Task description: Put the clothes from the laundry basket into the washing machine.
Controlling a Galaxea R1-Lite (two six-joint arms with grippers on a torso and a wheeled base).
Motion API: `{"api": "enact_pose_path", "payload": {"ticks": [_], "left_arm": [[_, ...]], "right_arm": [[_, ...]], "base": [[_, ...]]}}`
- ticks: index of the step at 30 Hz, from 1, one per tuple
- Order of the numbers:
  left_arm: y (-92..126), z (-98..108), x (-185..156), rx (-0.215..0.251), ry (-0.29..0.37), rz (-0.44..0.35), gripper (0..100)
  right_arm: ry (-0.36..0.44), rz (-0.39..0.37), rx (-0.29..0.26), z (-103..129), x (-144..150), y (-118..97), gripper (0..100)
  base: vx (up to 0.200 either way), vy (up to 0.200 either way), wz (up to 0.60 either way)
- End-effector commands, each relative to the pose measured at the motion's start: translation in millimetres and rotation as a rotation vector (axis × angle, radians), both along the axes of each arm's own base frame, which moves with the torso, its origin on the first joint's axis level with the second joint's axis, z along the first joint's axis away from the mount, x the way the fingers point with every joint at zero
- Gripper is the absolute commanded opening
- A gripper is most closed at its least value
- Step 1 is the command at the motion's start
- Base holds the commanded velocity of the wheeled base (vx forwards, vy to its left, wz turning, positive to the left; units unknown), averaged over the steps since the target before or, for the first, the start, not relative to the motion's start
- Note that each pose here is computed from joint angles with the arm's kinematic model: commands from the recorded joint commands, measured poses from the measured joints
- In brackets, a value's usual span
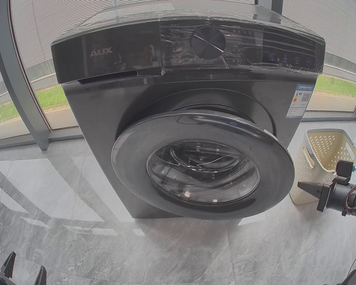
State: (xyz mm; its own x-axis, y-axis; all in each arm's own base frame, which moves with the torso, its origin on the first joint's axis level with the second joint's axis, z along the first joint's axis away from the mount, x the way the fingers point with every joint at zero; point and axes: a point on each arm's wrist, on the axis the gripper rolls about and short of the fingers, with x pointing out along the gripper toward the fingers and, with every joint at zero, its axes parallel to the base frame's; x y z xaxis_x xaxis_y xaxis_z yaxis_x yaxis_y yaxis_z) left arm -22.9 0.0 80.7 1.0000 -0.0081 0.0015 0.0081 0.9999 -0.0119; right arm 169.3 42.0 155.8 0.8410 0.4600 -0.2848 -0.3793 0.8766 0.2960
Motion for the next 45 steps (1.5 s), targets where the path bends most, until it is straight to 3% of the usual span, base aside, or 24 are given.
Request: {"api": "enact_pose_path", "payload": {"ticks": [1, 7, 10, 15, 23, 27, 30, 31, 34, 37, 45], "left_arm": [[-0.1, -4.8, 0.0, 0.003, 0.000, -0.001, 100], [-0.1, -5.3, 0.1, 0.009, 0.001, -0.001, 100], [-0.1, -4.8, 0.0, 0.009, 0.000, -0.001, 100], [-0.1, -4.8, 0.0, 0.007, 0.000, -0.003, 100], [-0.1, -5.3, 0.1, 0.017, 0.001, -0.001, 100], [0.0, -5.3, 0.1, 0.009, 0.001, 0.000, 100], [0.0, -5.3, 0.1, 0.013, 0.001, 0.000, 100], [0.0, -5.4, 0.1, 0.013, 0.003, 0.000, 100], [0.0, -5.4, 0.1, 0.012, 0.003, 0.000, 100], [-0.1, -5.3, 0.1, 0.010, 0.001, -0.001, 100], [-0.1, -5.3, 0.1, 0.009, 0.001, -0.001, 100]], "right_arm": [[0.072, 0.050, -0.025, -22.1, -18.9, 3.6, 0], [0.142, 0.168, -0.051, -42.5, -44.6, 12.3, 0], [0.130, 0.212, -0.046, -39.8, -44.5, 19.3, 0], [0.066, 0.220, -0.015, -26.0, -30.3, 27.6, 0], [0.076, 0.202, -0.001, -34.1, -4.9, 37.1, 0], [-0.003, 0.182, 0.018, -25.0, 9.0, 40.6, 0], [-0.057, 0.119, 0.024, -15.5, 16.8, 37.0, 0], [-0.079, 0.064, 0.020, -10.9, 22.0, 32.9, 0], [-0.078, 0.035, 0.009, -12.5, 19.5, 28.6, 0], [-0.064, 0.054, 0.002, -17.3, 5.3, 27.0, 0], [0.033, 0.223, -0.026, -42.3, -31.0, 38.1, 0]], "base": [[0.000, 0.000, 0.00], [0.000, 0.000, 0.00], [0.067, 0.000, 0.00], [0.200, 0.000, 0.00], [0.150, 0.000, 0.00], [0.000, 0.000, 0.00], [0.000, 0.000, 0.00], [0.000, 0.000, 0.00], [0.000, -0.067, 0.00], [0.000, -0.133, 0.00], [0.000, 0.000, 0.00]]}}
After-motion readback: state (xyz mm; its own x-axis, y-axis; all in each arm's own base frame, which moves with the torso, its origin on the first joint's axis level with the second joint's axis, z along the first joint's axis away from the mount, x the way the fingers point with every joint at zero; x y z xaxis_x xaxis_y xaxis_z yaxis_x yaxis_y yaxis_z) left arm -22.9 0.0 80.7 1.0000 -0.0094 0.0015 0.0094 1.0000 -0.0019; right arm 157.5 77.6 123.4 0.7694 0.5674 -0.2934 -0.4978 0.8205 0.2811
